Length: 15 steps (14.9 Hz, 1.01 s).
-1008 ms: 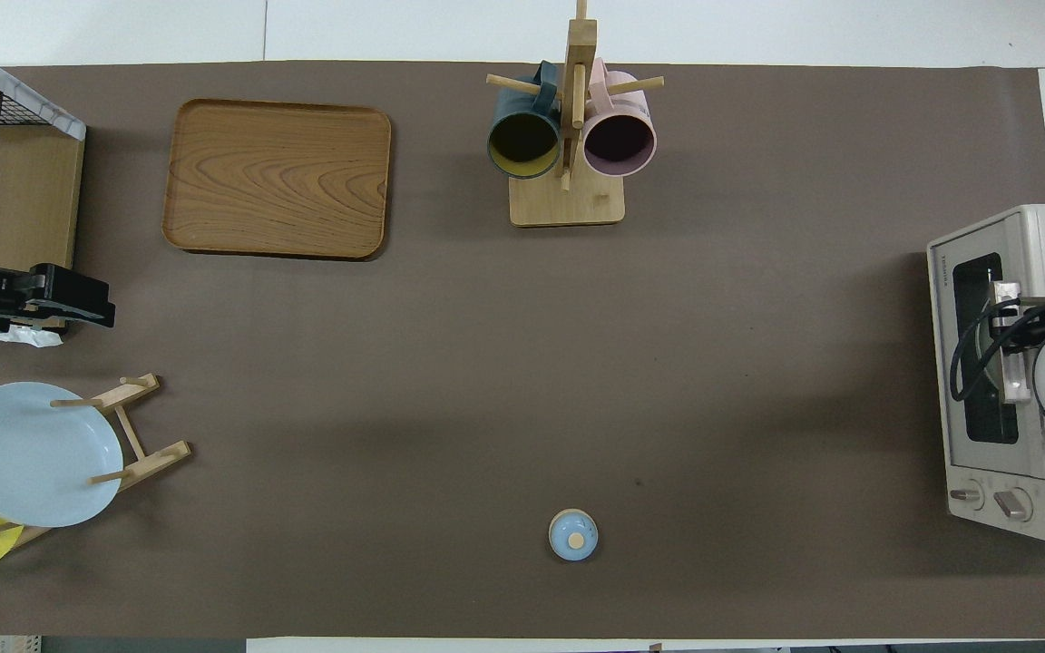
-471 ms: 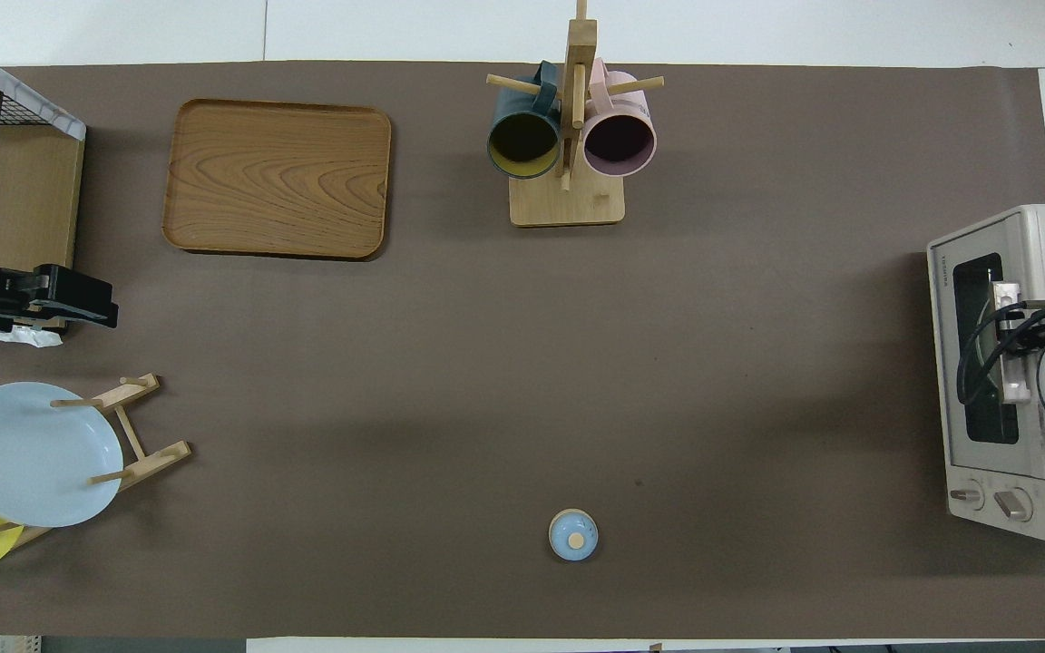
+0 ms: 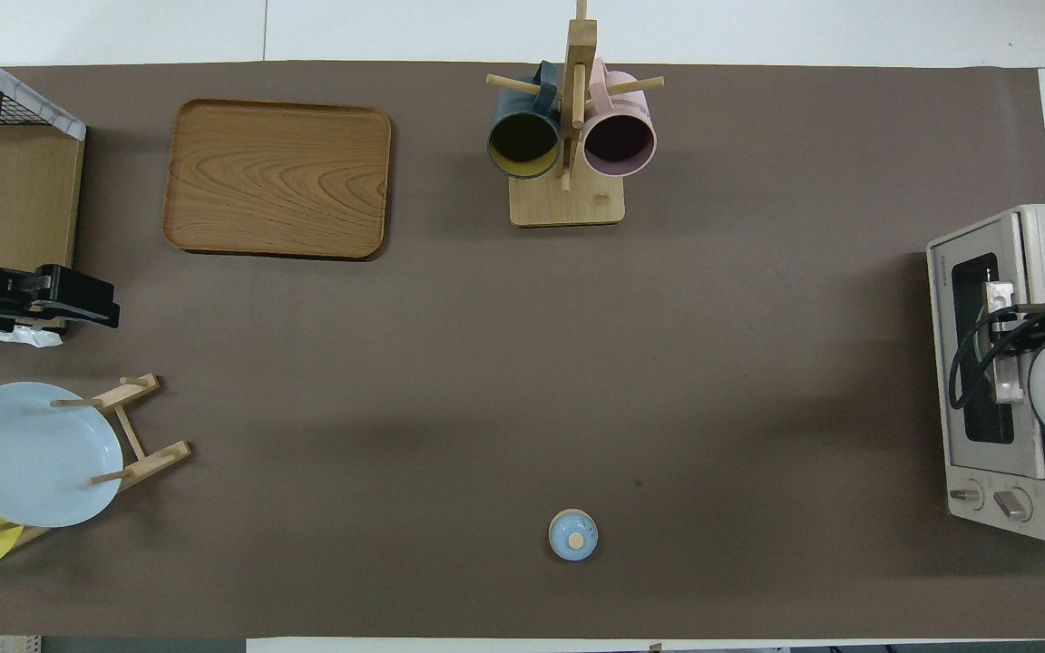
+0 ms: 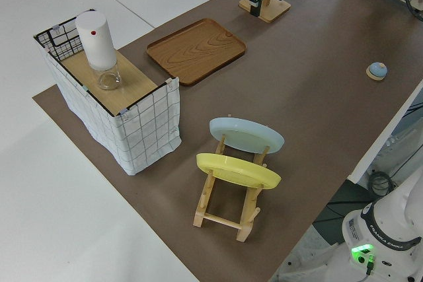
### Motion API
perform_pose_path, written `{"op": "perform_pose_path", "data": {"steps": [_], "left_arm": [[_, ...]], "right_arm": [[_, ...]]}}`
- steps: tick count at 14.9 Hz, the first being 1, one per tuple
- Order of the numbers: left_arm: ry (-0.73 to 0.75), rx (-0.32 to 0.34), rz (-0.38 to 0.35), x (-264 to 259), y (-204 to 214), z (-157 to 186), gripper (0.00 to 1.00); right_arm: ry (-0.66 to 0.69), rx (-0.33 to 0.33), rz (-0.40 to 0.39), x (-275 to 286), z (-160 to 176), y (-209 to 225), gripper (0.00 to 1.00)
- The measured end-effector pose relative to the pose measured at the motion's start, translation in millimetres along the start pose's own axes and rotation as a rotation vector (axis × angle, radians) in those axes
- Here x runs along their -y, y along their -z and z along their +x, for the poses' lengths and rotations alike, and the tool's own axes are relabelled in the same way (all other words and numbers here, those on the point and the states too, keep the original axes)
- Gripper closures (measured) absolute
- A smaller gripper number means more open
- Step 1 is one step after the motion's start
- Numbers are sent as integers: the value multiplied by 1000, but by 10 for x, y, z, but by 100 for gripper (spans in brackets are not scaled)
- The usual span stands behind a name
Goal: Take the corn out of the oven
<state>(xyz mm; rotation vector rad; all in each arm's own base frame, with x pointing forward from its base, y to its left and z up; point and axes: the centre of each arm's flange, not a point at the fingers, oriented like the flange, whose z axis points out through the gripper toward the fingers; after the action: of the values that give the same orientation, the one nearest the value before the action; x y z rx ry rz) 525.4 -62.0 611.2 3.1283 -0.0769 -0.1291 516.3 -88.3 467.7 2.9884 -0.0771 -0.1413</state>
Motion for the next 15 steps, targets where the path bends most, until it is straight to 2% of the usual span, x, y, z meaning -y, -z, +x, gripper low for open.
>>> {"op": "perform_pose_path", "data": {"steps": [9, 12, 15], "left_arm": [[0, 0, 0, 0, 0, 0, 0], [0, 0, 0, 0, -1, 0, 0], [0, 0, 0, 0, -1, 0, 0]], "right_arm": [[55, -15, 92, 588, 70, -287, 99], [66, -37, 125, 798, 133, -539, 99], [94, -68, 124, 1011, 217, -824, 99]]}}
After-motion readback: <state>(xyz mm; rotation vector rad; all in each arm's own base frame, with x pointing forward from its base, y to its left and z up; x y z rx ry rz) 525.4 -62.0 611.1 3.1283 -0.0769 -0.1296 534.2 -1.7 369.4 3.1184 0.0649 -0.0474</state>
